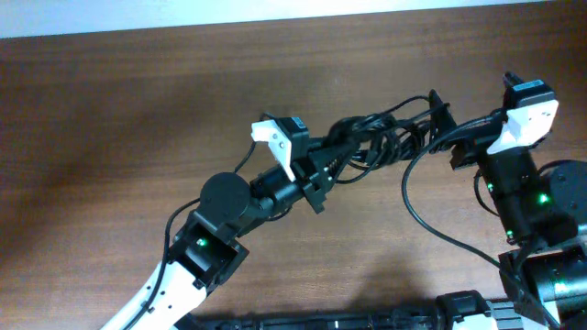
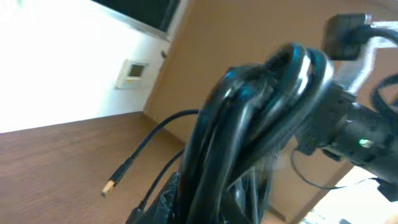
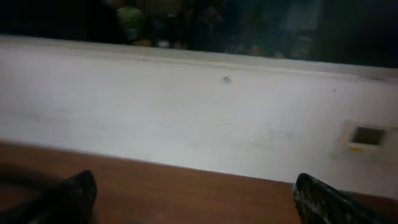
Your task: Untangle cables
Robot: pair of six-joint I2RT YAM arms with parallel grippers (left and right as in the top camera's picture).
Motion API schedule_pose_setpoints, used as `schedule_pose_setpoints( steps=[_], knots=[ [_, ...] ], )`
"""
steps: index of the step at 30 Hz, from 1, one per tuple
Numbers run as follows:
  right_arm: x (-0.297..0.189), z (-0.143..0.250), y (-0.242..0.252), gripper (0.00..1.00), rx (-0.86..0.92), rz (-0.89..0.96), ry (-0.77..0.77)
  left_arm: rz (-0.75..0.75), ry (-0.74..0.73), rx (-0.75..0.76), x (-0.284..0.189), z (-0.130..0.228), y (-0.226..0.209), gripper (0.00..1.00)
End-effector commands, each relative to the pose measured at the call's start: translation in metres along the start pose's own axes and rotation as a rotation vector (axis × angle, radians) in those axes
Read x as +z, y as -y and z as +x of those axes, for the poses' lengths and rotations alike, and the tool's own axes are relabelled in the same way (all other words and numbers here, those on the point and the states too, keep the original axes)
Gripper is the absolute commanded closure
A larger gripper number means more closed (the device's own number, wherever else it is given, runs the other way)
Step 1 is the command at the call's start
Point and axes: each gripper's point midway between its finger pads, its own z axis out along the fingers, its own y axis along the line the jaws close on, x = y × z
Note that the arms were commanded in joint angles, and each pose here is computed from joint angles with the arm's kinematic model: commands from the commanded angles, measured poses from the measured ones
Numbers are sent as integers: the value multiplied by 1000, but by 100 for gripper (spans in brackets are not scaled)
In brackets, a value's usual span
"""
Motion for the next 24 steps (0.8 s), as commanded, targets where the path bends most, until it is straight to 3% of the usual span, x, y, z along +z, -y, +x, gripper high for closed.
schedule_pose_setpoints(
  steps=[1, 6, 8, 10, 14, 20, 24],
  knots=[
    [-6, -10, 28, 1, 65, 149, 32, -186, 70, -70, -5, -12, -33, 100],
    [-9, -6, 13, 1, 66, 64, 11, -232, 84, -33, -7, -15, -41, 100],
    [-14, 0, -17, 1, -40, -106, -10, -160, 77, 139, -8, -21, -23, 100],
    [-24, 1, -54, 1, -179, -325, 15, 32, 49, 474, -14, -20, 17, 100],
    [-47, 2, -98, 1, -357, -612, 102, 211, 43, 709, -21, -10, 48, 100],
    [-65, 10, -120, 1, -373, -776, 115, 148, 94, 760, -25, -30, 33, 100],
    [-80, 13, -133, 0, -401, -892, 146, 138, 154, 695, -30, -49, 32, 100]
  ],
)
